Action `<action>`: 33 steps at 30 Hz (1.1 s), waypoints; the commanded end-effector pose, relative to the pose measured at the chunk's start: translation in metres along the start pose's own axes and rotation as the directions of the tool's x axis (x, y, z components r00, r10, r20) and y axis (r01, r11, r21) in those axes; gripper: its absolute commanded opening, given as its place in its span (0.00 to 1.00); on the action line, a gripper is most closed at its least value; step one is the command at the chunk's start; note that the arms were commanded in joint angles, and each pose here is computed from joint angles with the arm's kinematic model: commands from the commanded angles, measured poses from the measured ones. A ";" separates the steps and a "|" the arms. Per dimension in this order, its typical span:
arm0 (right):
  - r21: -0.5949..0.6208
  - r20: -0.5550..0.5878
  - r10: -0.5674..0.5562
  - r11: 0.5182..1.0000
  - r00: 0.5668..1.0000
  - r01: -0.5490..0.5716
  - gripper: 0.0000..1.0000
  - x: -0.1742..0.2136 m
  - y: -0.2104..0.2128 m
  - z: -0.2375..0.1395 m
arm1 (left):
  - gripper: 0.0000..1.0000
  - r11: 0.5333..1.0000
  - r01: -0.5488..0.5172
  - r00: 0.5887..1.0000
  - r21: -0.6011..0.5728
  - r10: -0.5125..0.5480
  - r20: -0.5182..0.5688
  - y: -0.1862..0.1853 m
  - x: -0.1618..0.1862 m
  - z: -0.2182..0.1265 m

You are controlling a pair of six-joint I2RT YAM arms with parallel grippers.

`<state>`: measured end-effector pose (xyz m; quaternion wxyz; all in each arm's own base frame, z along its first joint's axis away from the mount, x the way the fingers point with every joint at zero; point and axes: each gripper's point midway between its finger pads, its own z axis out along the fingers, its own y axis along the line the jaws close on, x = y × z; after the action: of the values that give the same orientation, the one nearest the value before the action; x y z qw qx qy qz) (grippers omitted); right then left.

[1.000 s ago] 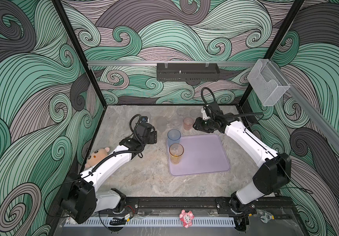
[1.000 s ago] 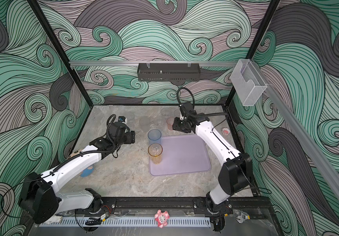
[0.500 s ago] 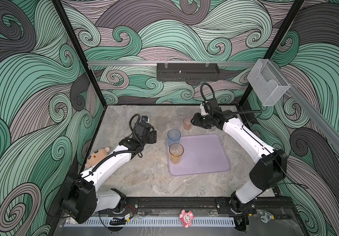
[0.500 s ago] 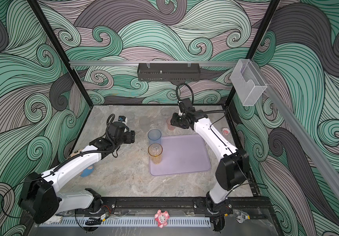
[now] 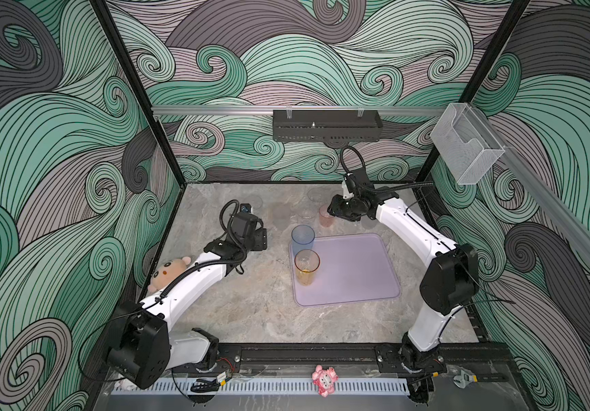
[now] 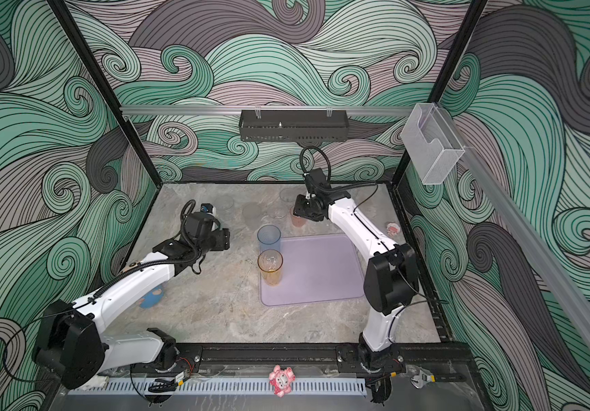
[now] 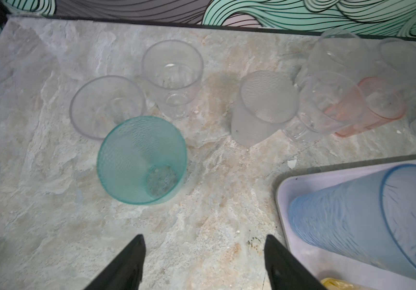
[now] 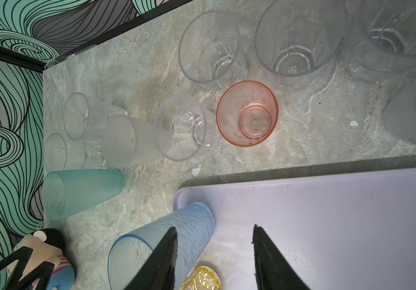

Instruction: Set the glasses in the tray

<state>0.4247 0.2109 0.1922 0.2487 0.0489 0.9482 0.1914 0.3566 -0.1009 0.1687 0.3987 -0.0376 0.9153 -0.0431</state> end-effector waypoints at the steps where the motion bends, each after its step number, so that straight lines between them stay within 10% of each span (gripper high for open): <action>1: -0.016 0.025 -0.012 1.000 1.000 0.013 0.49 -0.004 0.011 -0.007 | 0.68 0.986 0.163 0.985 0.016 -0.162 -0.060 0.014 -0.025 -0.003; 33: -0.018 0.024 -0.063 0.998 0.998 0.063 0.49 0.024 0.013 -0.021 | 0.38 0.965 0.178 0.902 -0.190 -0.237 -0.360 0.069 -0.005 0.070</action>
<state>0.3930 0.2214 0.1949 0.2522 0.0226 0.9490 0.1881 0.4122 -0.0387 0.1170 0.2144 -0.1570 0.9635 -0.0317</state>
